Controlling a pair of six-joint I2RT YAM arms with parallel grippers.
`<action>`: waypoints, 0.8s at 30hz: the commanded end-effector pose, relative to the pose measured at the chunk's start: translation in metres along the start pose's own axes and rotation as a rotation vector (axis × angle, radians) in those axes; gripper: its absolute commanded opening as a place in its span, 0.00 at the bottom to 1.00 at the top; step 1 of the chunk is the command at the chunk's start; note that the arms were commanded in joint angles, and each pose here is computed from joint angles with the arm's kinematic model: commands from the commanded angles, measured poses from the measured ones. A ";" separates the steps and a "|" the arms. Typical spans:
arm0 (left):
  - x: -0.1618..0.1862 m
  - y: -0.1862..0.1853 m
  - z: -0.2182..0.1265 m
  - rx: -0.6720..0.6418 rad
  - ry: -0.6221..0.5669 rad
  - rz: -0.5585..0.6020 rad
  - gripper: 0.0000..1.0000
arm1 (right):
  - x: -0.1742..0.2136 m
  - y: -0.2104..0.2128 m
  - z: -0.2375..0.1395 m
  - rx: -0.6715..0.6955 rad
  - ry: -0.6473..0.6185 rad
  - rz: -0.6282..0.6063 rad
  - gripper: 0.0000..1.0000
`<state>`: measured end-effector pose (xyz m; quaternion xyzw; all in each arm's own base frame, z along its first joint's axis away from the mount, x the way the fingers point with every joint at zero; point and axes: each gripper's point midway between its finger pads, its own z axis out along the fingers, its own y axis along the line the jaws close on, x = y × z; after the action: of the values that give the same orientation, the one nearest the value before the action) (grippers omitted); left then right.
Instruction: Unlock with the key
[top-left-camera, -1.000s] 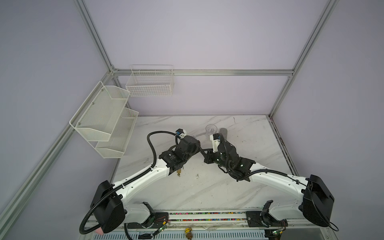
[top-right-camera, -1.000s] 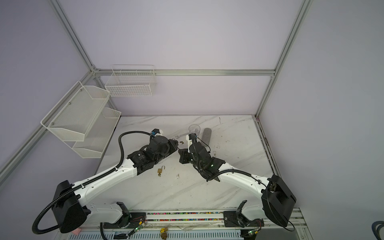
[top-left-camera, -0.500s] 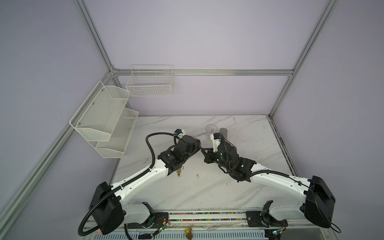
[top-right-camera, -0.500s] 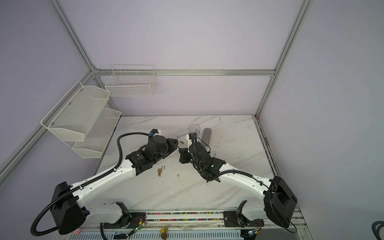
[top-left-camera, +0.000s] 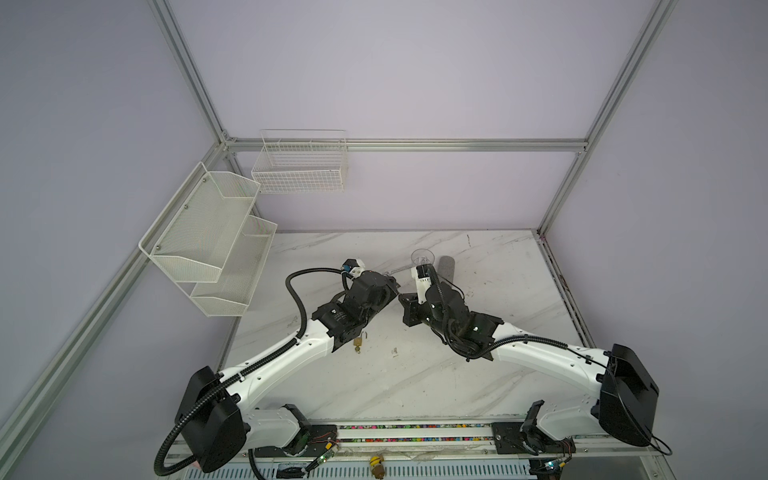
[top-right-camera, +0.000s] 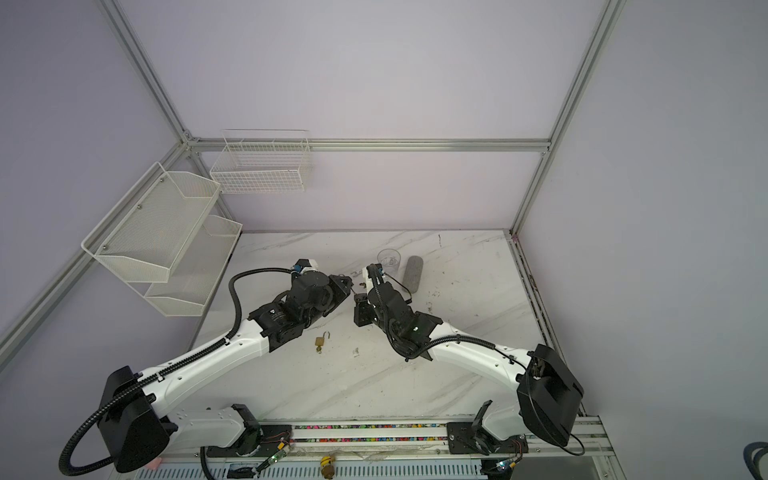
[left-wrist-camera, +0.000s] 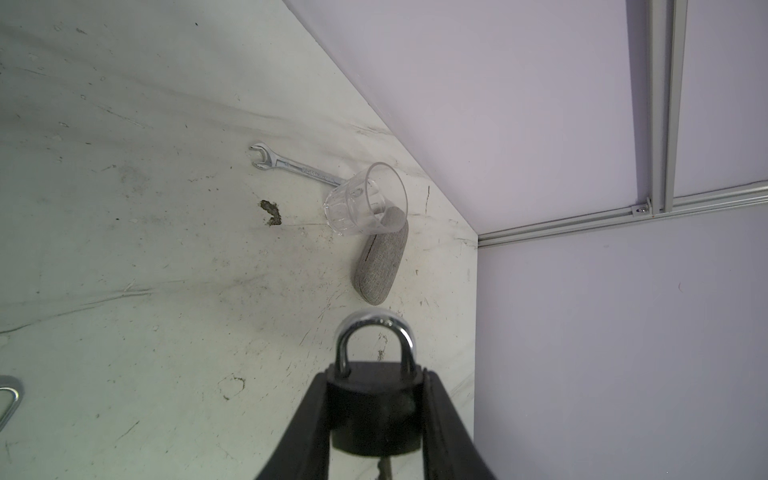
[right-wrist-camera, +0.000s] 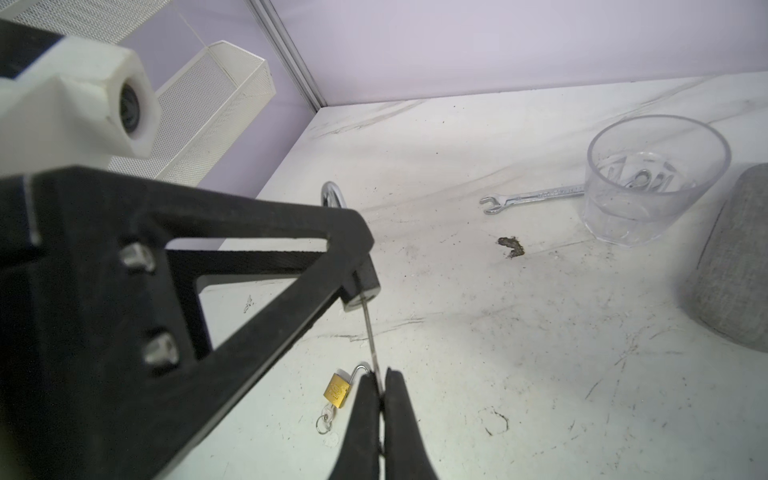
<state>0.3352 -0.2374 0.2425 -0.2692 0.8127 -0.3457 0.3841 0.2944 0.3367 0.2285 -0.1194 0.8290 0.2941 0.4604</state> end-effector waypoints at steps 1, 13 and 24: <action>0.026 -0.002 -0.013 0.042 0.113 -0.001 0.00 | -0.036 -0.024 -0.001 0.146 -0.106 -0.069 0.00; 0.023 0.021 -0.006 0.025 0.093 -0.086 0.00 | -0.037 -0.013 -0.011 0.099 -0.056 -0.084 0.00; 0.012 0.024 -0.009 0.041 0.065 -0.155 0.00 | -0.040 -0.027 -0.019 0.187 -0.047 -0.089 0.00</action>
<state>0.3297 -0.2344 0.2363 -0.3114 0.7819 -0.4077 0.3541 0.2890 0.3316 0.2313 -0.1684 0.8444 0.2486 0.4437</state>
